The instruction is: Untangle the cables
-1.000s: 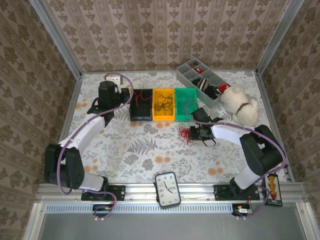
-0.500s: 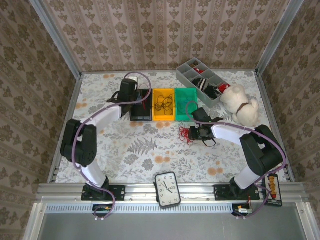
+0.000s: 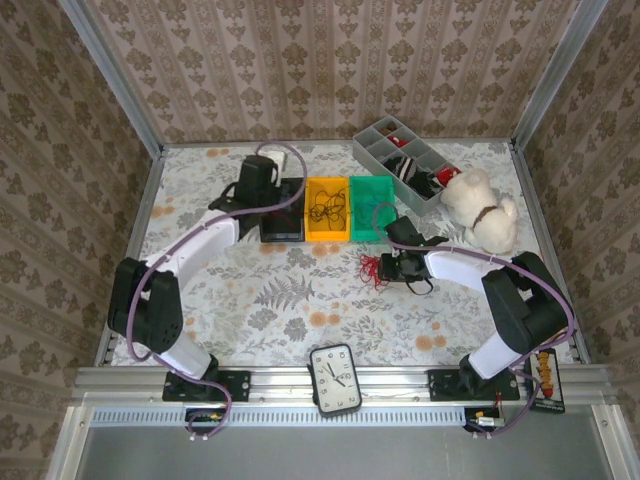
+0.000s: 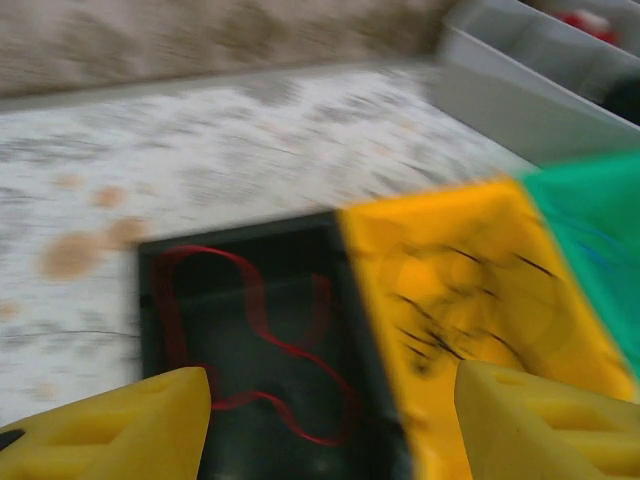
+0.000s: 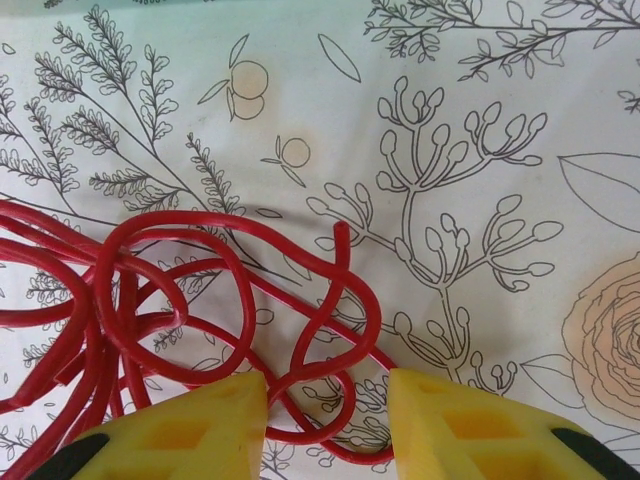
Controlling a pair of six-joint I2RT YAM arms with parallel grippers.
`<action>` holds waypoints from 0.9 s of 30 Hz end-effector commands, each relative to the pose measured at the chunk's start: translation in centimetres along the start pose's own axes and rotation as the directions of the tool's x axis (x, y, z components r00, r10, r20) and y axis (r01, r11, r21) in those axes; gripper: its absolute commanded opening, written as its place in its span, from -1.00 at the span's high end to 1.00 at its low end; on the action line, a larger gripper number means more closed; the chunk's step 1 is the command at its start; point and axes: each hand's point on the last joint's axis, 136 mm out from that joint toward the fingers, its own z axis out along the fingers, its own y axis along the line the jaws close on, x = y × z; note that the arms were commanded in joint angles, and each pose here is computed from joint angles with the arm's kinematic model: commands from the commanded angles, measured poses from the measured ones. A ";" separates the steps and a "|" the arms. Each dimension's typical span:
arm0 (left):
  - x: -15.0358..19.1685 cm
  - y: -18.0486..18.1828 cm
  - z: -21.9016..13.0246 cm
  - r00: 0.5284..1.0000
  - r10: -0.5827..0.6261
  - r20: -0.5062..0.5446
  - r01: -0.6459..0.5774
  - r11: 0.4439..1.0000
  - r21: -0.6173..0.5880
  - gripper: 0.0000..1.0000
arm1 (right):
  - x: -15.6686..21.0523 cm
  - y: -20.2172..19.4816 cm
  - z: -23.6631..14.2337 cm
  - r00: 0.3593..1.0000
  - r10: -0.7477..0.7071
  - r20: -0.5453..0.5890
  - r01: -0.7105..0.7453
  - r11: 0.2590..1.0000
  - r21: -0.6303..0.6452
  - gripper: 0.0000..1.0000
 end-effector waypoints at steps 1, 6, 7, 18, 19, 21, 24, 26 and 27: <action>7.6 -8.0 0.8 0.970 0.170 -0.174 -0.105 0.938 0.329 -0.32 | 0.5 0.1 -0.2 1.000 0.001 -0.011 -0.001 1.000 -0.024 0.24; 12.7 -14.4 1.6 0.913 0.324 -0.247 -0.146 0.827 0.543 -0.29 | 0.5 0.0 -0.3 1.000 0.008 -0.006 -0.008 1.000 -0.021 0.24; 13.2 -15.3 1.7 0.905 0.341 -0.256 -0.140 0.804 0.578 -0.27 | 0.5 -0.1 -0.3 1.000 0.011 -0.004 -0.011 1.000 -0.016 0.24; 17.6 -20.1 2.4 0.799 0.491 -0.348 -0.061 0.642 0.764 -0.08 | 0.5 -0.9 -0.3 0.999 0.032 -0.004 -0.032 0.999 0.001 0.24; 17.6 -20.1 2.5 0.800 0.488 -0.349 -0.060 0.644 0.763 -0.05 | 0.5 -0.9 -0.3 0.999 0.035 -0.004 -0.035 0.999 0.003 0.24; 17.6 -20.5 2.2 0.803 0.484 -0.349 -0.036 0.623 0.782 0.01 | 0.4 -1.0 -0.3 0.999 0.041 0.000 -0.041 0.999 0.004 0.25; 17.7 -20.7 2.3 0.799 0.485 -0.356 -0.023 0.616 0.788 0.07 | 0.2 -0.7 -0.3 0.999 0.049 0.004 -0.049 0.999 -0.012 0.25; 17.7 -20.8 2.4 0.797 0.485 -0.360 -0.019 0.615 0.788 0.13 | -0.1 -0.3 -0.3 0.999 0.054 0.008 -0.054 0.998 -0.034 0.25; 17.7 -20.8 2.5 0.796 0.486 -0.361 -0.018 0.616 0.788 0.14 | -0.3 0.1 -0.3 0.998 0.057 0.009 -0.057 0.997 -0.051 0.25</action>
